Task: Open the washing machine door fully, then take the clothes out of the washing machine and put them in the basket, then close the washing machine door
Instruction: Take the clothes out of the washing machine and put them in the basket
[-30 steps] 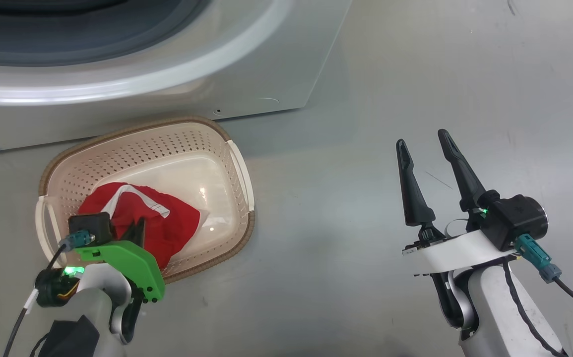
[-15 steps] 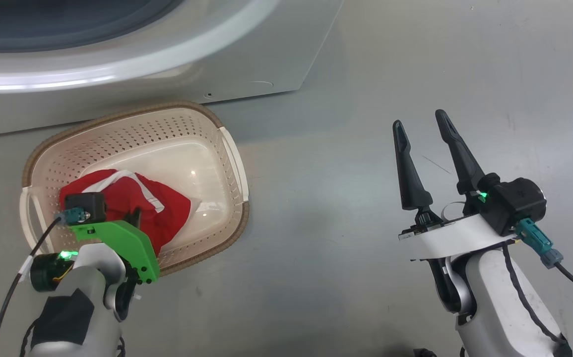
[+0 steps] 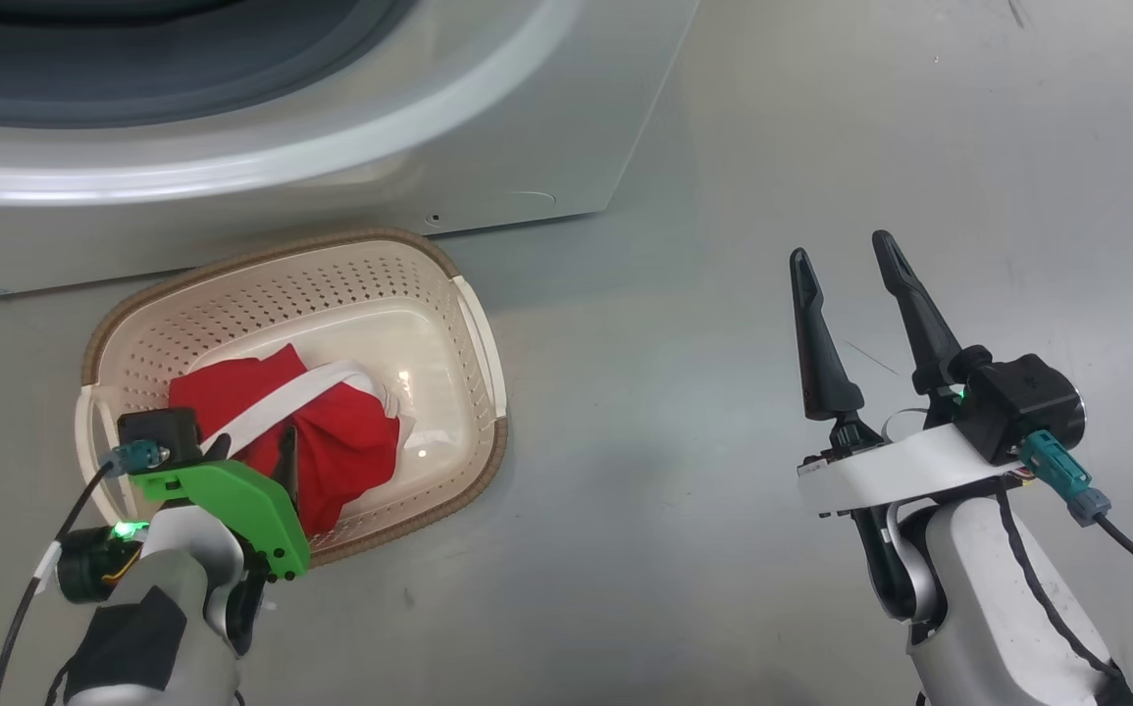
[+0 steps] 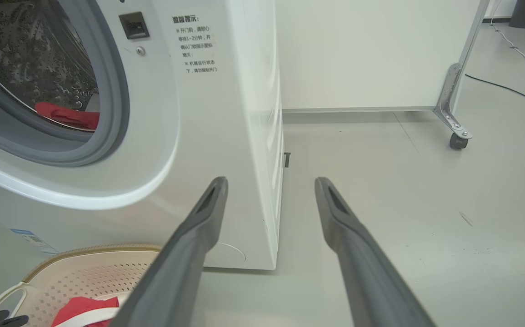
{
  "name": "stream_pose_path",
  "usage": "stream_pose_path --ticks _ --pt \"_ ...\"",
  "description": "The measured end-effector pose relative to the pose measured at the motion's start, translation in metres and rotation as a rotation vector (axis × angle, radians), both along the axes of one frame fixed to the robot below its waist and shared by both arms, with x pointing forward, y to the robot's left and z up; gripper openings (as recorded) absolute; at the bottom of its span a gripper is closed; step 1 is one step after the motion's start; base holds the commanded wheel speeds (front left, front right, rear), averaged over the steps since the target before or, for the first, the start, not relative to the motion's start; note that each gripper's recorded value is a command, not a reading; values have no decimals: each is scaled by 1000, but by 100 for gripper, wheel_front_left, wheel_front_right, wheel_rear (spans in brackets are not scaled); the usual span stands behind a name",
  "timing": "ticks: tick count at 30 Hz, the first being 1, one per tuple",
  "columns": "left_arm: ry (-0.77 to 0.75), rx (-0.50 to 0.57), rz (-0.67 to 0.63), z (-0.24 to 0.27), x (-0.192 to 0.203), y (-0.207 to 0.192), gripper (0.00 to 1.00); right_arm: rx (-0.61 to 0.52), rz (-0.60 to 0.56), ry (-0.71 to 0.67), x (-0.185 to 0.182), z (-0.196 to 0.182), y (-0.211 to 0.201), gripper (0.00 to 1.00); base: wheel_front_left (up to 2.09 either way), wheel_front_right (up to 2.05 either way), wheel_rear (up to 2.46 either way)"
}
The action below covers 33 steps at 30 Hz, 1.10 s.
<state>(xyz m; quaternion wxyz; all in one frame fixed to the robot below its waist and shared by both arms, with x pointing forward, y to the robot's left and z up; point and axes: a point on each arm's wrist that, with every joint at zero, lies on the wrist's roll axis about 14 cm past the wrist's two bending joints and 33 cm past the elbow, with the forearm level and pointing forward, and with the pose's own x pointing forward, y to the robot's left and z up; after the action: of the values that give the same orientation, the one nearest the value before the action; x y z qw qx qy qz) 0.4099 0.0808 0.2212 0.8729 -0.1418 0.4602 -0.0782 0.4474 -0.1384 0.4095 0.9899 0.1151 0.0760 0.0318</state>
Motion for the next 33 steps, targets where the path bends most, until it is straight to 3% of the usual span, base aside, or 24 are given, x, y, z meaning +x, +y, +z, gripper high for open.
stream_pose_path --ticks 16,33 --pt "-359 -17 6 77 28 5 100 -1 -4 -22 -18 18 0 100 0 0 0" --pt "-767 -45 39 210 56 17 100 8 3 -56 -50 39 3 100 0 0 0"
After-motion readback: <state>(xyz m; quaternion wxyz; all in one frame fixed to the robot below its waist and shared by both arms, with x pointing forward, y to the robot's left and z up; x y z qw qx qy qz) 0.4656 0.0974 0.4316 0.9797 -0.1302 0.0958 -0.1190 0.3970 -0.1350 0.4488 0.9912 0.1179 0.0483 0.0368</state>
